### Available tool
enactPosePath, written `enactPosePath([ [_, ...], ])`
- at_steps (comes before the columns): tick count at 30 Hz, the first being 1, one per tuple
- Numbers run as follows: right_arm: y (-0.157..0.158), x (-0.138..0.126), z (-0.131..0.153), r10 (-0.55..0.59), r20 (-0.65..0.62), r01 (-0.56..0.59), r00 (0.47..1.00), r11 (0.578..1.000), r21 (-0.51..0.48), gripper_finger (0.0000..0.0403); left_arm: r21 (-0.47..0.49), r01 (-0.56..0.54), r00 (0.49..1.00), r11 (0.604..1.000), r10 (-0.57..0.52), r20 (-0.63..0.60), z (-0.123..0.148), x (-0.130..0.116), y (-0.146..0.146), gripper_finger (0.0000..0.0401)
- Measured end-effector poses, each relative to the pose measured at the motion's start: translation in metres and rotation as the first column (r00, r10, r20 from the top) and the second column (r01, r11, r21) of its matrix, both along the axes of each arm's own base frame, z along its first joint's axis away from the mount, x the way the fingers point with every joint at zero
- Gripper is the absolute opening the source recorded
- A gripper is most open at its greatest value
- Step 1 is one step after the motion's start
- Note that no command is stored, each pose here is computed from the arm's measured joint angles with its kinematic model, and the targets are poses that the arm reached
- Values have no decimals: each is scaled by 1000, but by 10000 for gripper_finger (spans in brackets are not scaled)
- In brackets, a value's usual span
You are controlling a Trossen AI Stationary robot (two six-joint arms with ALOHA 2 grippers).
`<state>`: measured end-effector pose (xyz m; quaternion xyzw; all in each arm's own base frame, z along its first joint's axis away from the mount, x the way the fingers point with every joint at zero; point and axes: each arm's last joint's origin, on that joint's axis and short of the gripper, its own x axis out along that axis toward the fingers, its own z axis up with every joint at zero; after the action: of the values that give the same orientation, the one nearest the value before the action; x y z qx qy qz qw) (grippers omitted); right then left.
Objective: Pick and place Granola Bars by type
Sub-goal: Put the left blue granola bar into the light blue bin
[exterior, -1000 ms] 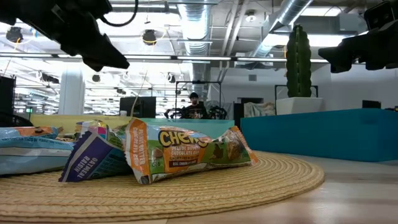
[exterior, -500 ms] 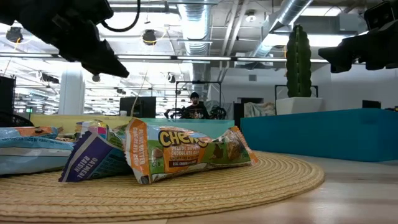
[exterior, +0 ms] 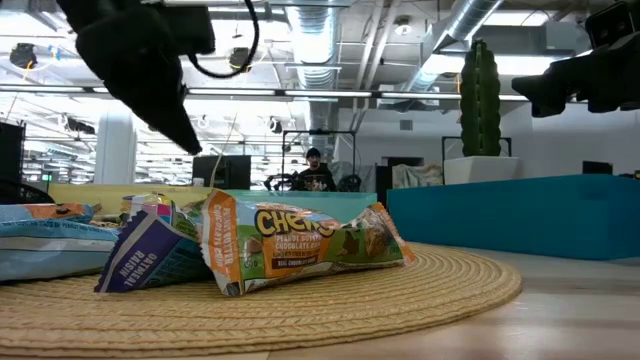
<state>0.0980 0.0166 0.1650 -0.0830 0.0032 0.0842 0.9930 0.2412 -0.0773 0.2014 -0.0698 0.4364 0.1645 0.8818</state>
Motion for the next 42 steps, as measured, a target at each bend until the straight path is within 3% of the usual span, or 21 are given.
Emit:
enactPosePath([
  [8,0,0,0,0,0,0,1000,1000,0,244,-152,-166,960,974,124,-249,-5,1,1,92],
  [16,0,0,0,0,0,0,1000,1000,0,244,-175,-300,896,938,214,-389,-9,-11,3,92],
  [24,0,0,0,0,0,0,1000,1000,0,244,-289,-317,882,904,169,-439,-10,-17,-17,92],
  [30,0,0,0,0,0,0,1000,1000,0,244,-355,-410,847,840,206,-491,-10,-23,-30,92],
  [42,0,0,0,0,0,0,1000,1000,0,244,-347,-506,819,790,314,-480,-10,-41,-61,92],
])
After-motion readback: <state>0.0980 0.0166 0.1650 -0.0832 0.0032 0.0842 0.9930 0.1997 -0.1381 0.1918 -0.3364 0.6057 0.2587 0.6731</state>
